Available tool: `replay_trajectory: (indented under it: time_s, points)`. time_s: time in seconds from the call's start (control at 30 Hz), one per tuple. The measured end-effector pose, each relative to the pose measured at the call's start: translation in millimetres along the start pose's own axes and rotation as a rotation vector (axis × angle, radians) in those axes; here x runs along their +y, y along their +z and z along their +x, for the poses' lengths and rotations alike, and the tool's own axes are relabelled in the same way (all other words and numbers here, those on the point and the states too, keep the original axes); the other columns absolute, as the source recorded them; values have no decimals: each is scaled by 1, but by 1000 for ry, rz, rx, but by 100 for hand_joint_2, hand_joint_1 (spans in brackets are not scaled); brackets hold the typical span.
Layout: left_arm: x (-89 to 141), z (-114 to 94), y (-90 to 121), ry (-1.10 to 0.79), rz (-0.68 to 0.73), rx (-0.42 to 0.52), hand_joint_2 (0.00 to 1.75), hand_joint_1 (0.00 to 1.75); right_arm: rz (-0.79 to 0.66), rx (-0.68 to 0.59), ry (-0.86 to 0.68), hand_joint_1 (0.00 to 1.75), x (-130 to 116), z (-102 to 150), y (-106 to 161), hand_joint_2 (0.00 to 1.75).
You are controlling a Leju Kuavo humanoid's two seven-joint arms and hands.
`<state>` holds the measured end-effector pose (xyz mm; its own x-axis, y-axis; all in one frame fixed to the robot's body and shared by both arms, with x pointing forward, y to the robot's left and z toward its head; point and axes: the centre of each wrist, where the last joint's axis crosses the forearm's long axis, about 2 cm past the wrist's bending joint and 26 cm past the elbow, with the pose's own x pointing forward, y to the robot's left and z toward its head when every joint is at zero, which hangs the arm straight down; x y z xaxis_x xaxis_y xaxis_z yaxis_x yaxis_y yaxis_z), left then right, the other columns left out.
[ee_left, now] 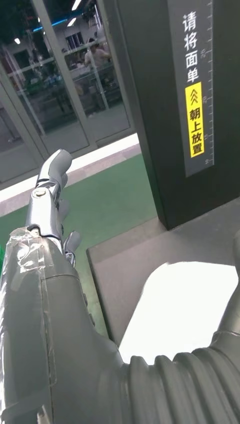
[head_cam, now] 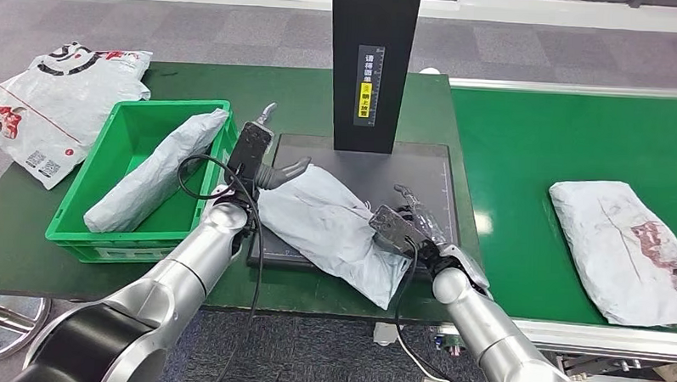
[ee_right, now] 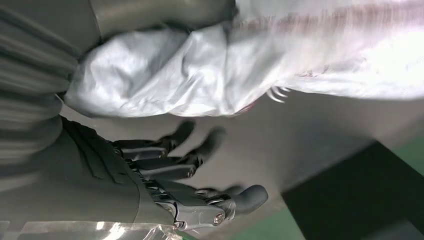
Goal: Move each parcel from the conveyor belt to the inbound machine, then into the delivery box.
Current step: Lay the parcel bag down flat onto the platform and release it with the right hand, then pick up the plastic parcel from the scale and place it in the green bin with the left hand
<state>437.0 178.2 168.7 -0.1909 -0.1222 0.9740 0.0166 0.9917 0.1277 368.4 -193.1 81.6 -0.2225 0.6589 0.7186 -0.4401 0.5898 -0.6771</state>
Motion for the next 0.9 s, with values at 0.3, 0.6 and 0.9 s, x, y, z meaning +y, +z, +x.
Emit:
replay_trajectory:
  time_s: [0.3, 0.6, 0.9]
  points:
    - [-2, 1, 0, -9, -12, -7, 175, 0, -25, -57, -41, 0, -3, 6, 0, 0]
    - [-2, 1, 0, -16, -14, -3, 175, 0, -28, -64, -47, 0, -3, 6, 0, 0]
    - [-28, 5, 6, -425, -171, 29, 175, 0, -385, -212, -184, 0, -34, 4, 2, 0]
